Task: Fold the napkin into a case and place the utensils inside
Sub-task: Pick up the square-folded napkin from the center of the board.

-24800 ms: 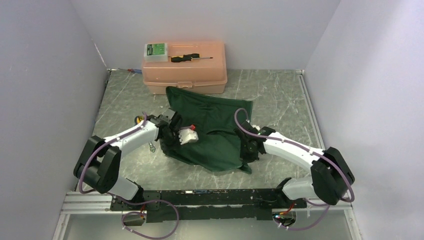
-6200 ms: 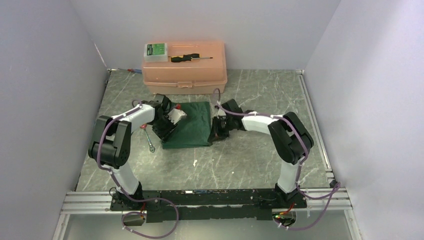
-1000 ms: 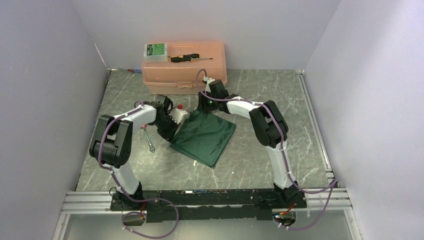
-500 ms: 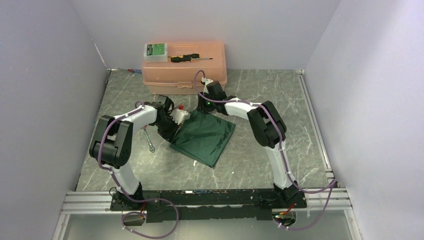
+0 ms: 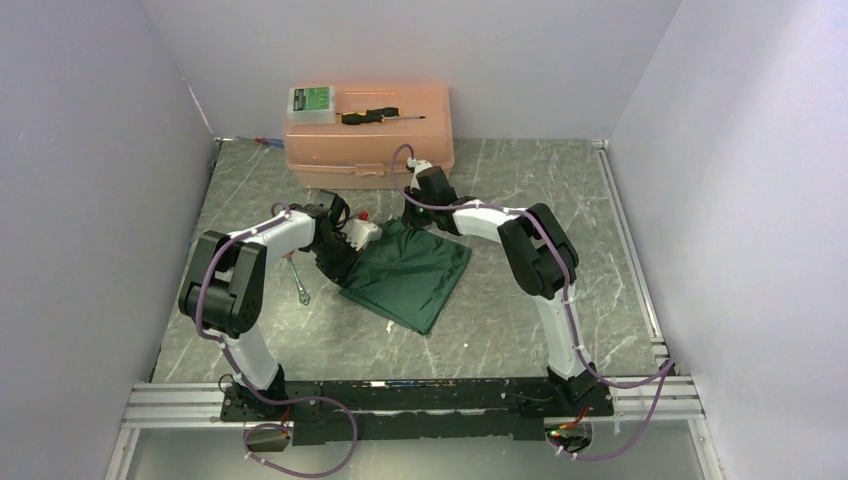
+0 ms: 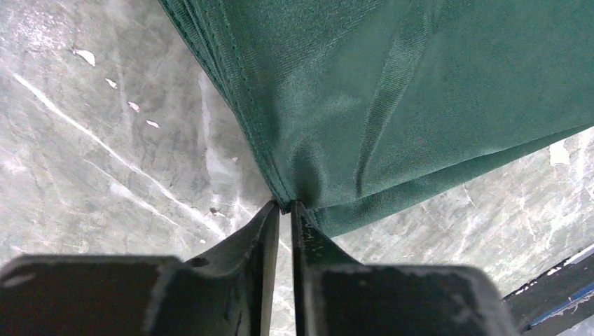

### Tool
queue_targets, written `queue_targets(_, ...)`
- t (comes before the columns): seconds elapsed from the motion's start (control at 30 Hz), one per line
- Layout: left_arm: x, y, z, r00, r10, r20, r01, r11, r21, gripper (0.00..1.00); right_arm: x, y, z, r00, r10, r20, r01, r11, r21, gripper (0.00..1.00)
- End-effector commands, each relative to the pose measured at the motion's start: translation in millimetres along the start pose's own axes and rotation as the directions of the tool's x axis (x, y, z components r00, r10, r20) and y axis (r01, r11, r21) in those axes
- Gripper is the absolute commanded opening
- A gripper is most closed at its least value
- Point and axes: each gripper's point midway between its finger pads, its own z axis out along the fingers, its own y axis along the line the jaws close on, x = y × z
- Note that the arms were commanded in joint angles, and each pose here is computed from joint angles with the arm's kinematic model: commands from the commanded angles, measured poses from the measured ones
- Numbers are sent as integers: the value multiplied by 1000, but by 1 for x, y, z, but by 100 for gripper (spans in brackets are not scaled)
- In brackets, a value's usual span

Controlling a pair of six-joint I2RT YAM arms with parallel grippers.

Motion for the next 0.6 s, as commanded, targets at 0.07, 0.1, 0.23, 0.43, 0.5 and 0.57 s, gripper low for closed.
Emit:
queue_targets(0.07,10,3,-4,999,33,-31,-34,999,-32,33,-44,18,-30,989,-28,148,33,999,-28,0)
queue_targets(0.1,9,3,-5,999,33,-31,-34,999,-35,37,-43,19,-31,988,-31,149,36,999,-30,0)
queue_targets(0.23,4,2,-12,999,28,-21,-29,999,-32,52,-46,26,-39,980,-51,193,63,996,-56,0)
queue_targets(0.43,-14,-1,-36,999,47,5,-47,999,-20,58,-42,45,-64,963,-73,260,114,983,-147,0)
queue_targets(0.5,-22,-1,-44,998,60,23,-59,998,-15,63,-31,44,-73,959,-79,271,124,980,-154,0)
queue_targets(0.57,-30,-2,-49,997,67,41,-67,998,-5,64,-27,48,-84,948,-94,303,149,975,-165,0)
